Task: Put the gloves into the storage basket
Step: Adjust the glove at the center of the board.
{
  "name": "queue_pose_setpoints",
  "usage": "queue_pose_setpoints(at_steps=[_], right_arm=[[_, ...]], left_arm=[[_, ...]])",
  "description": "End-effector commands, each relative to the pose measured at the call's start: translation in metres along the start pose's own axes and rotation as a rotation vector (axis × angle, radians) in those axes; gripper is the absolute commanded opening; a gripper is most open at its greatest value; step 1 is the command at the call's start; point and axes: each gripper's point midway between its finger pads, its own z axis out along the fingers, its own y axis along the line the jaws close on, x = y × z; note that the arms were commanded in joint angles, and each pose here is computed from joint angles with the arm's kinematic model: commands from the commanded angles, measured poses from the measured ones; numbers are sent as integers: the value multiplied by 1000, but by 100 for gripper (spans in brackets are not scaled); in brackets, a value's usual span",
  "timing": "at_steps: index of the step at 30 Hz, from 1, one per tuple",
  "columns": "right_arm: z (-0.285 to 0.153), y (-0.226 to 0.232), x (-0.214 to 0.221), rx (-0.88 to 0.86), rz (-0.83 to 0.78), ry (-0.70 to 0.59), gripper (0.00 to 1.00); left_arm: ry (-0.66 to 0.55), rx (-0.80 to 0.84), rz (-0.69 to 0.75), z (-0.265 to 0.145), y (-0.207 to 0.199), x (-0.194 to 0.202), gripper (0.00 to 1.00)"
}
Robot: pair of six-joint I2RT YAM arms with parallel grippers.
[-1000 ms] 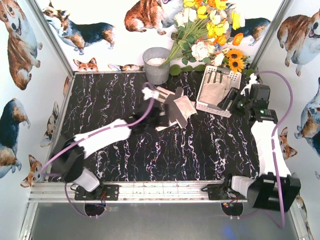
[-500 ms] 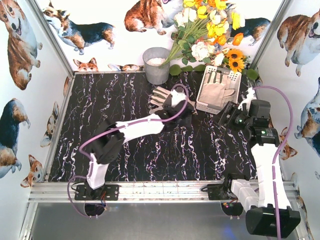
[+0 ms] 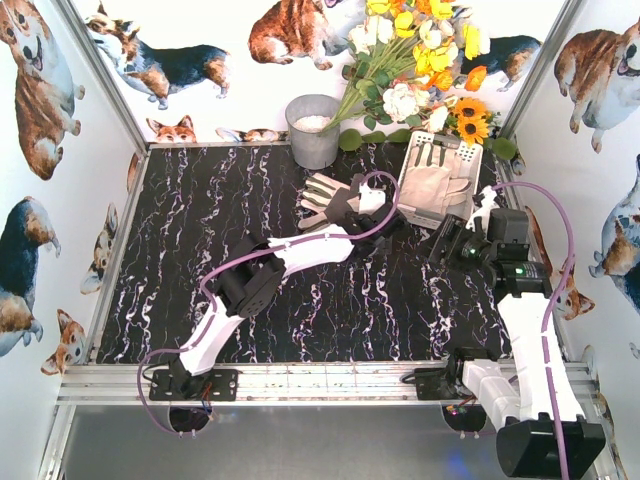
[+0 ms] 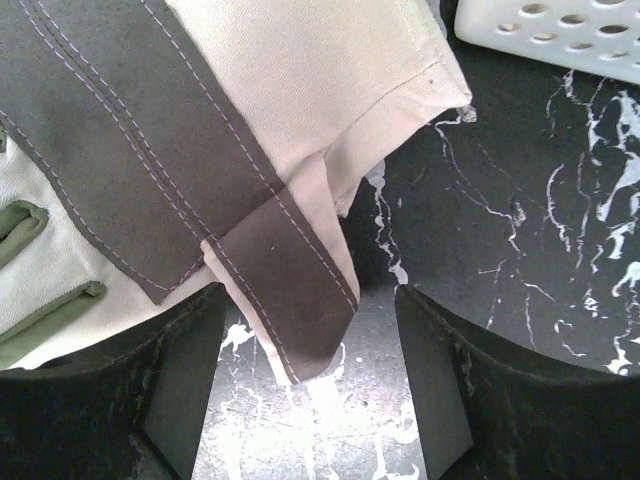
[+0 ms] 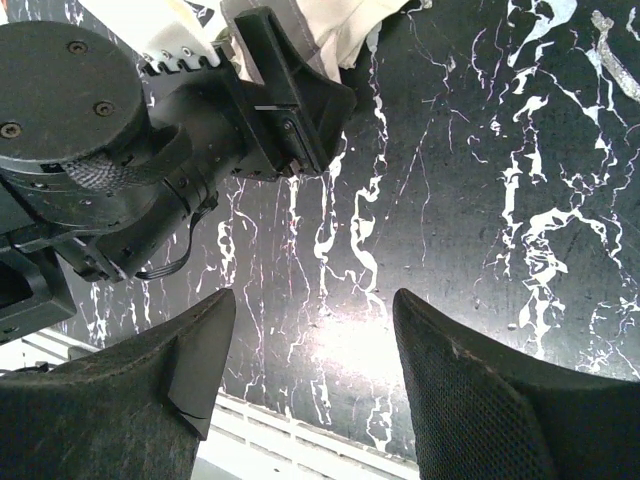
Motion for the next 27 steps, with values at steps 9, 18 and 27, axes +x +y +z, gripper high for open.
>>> queue_pose_setpoints(at_steps=[9,18,27], right_arm=[[4,1,-1,-10,-25,-24,67],[7,-1,4,-10,-15,-8,67],[2,-1,3,7,-37,0,69]], left_arm=[[12,-86,74,20,17,11,49],[31,-133,137,16,42,20,3],[1,52,278,-47,66,29,0]])
